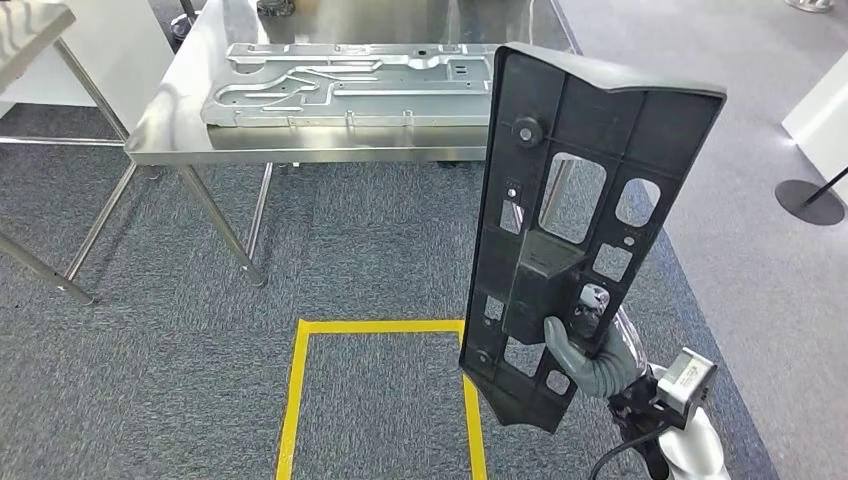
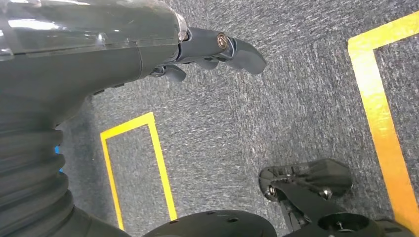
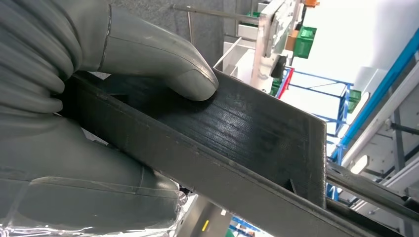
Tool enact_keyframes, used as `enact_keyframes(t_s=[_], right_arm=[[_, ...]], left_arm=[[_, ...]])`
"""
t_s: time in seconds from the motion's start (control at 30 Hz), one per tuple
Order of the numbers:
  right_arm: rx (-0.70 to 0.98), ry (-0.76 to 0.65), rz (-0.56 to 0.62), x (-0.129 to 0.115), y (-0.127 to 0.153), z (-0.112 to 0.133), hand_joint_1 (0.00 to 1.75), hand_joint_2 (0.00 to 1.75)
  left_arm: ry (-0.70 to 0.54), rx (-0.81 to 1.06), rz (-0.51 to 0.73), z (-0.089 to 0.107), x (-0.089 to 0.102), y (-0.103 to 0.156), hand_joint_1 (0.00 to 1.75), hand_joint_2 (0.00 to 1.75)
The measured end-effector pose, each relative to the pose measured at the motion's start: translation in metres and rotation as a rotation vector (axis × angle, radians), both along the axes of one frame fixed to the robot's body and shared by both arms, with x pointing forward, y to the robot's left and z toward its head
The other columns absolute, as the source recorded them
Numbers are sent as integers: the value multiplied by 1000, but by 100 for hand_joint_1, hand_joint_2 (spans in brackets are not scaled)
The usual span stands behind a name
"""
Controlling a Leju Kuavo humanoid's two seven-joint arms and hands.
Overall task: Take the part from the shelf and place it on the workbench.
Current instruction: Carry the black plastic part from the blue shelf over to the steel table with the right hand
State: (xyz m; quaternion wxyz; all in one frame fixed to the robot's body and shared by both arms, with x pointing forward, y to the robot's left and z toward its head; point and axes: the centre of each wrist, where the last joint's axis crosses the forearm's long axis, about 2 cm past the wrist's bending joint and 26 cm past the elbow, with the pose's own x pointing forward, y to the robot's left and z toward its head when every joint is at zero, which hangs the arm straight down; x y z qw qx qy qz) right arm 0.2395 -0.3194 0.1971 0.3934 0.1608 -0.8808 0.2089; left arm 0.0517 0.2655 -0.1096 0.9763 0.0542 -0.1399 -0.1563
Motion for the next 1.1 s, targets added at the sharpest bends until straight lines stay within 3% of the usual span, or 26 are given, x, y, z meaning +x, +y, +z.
enact_keyframes(t_s=[1.1], right_arm=[[-13, -12, 7, -2, 1, 2, 173, 175]], left_arm=[[9, 3, -11, 0, 0, 3, 0, 175]])
